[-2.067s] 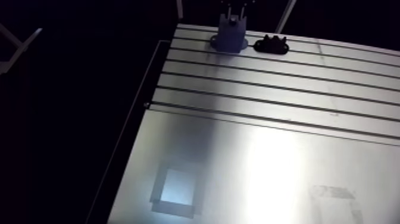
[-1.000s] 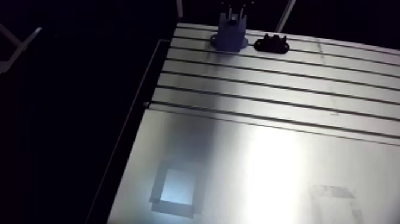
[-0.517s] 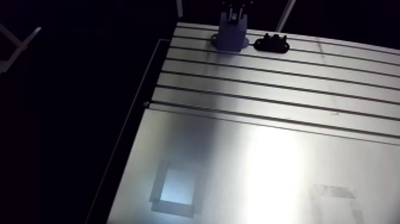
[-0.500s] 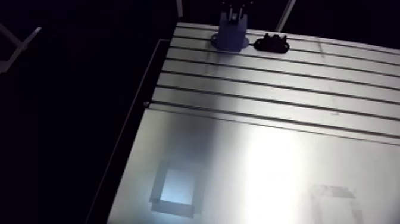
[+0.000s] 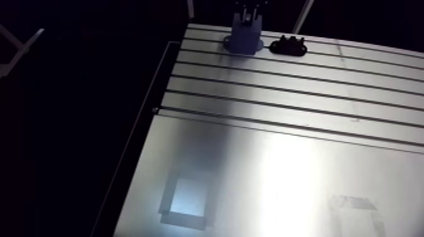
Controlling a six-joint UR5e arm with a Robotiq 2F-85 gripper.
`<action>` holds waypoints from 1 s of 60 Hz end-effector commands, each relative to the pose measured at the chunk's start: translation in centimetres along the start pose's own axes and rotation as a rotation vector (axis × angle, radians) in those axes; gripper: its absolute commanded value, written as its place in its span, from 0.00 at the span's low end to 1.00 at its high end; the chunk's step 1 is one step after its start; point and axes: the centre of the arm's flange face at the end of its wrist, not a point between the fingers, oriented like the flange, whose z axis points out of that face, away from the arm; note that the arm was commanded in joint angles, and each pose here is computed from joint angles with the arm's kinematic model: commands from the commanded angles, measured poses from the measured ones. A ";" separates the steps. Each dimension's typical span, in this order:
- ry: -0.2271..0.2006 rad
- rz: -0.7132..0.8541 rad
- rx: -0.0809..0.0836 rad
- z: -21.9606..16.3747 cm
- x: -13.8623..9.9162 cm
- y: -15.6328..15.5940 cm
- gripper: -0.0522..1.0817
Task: Pick up the M10 bolt and insert it into the hex recess until seated.
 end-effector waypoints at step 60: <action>-0.003 -0.277 0.008 -0.2 -0.7 -0.4 0.67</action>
